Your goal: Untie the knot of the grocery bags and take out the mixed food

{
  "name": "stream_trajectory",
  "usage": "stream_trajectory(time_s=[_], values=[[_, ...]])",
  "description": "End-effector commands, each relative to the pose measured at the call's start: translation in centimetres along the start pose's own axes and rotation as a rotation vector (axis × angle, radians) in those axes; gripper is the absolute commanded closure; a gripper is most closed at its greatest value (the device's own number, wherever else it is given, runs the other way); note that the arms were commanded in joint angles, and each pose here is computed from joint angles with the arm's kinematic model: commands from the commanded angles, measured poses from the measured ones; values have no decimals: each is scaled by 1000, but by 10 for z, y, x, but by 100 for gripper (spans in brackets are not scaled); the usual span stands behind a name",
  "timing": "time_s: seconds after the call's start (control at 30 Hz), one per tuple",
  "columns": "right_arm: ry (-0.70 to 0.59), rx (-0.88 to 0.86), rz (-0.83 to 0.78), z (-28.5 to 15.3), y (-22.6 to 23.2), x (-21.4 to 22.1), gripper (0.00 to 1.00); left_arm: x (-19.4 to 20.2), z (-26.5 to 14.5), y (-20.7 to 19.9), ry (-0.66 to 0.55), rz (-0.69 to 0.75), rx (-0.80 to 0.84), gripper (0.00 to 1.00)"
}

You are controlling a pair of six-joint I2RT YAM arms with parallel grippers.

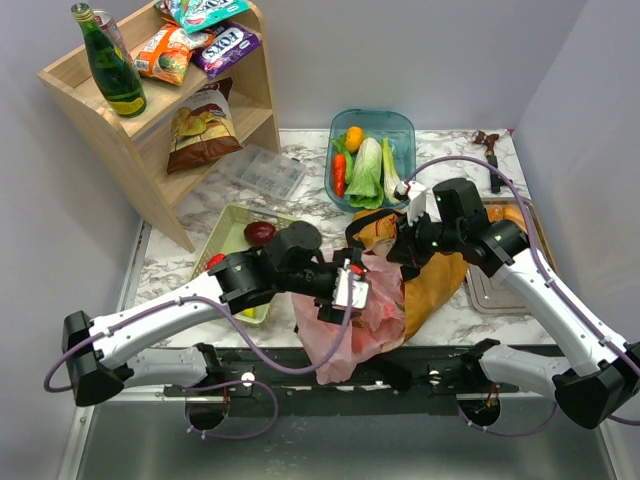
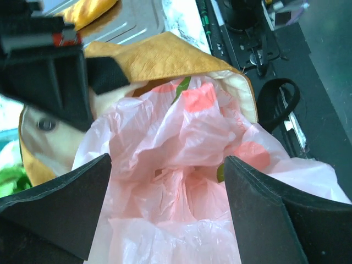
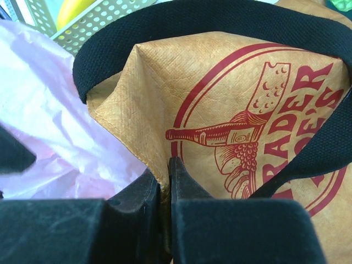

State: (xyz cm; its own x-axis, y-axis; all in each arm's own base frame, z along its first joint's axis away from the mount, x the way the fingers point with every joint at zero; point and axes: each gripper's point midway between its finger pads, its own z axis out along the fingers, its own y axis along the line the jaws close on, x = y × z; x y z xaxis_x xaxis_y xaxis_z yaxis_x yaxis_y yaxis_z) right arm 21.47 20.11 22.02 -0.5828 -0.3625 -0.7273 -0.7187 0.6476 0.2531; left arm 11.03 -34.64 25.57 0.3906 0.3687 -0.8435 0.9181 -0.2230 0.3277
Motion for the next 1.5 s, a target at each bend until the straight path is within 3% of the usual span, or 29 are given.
stream_trajectory(time_s=[0.0, 0.07, 0.17, 0.23, 0.3, 0.37, 0.5, 0.77, 0.9, 1.07, 1.17, 1.27, 1.33, 1.43, 1.47], values=[[-16, 36, -25, -1, -7, -1, 99, -30, -30, 9, -218, -78, -98, 13], [-18, 37, -27, -3, -7, -2, 99, -26, -58, 36, -165, -138, -260, 10], [-19, 37, -30, -4, -6, -2, 99, 20, -103, 52, -7, -354, -424, 9], [-19, 35, -31, -3, -6, -1, 99, 52, -128, 51, 74, -399, -531, 9], [-21, 32, -30, -3, -6, -1, 99, 78, -138, 38, 123, -393, -573, 2], [-23, 29, -31, -2, -6, -2, 99, 93, -129, 10, 141, -404, -478, 3], [-25, 14, -29, -2, -3, -5, 99, 106, -97, -33, 103, -412, -266, 29], [-32, -33, -42, -6, 7, -16, 99, 40, -19, -11, -49, -188, -182, 80], [-39, -50, -52, -9, 10, -24, 99, 29, 28, 16, -29, -152, -205, 90], [-51, -74, -76, -18, 18, -31, 99, 85, 69, 57, 161, -174, -342, 96], [-51, -95, -82, -24, 24, -32, 99, 116, 74, 75, 219, -186, -403, 95], [-62, -98, -85, -32, 27, -35, 99, 138, 76, 85, 279, -158, -436, 87], [-73, -84, -79, -34, 26, -37, 99, 141, 74, 84, 298, -135, -427, 73], [-60, -57, -71, -30, 20, -32, 99, 124, 57, 73, 254, -103, -408, 39], [-59, -37, -67, -28, 16, -31, 99, 116, 49, 69, 233, -120, -397, 33]])
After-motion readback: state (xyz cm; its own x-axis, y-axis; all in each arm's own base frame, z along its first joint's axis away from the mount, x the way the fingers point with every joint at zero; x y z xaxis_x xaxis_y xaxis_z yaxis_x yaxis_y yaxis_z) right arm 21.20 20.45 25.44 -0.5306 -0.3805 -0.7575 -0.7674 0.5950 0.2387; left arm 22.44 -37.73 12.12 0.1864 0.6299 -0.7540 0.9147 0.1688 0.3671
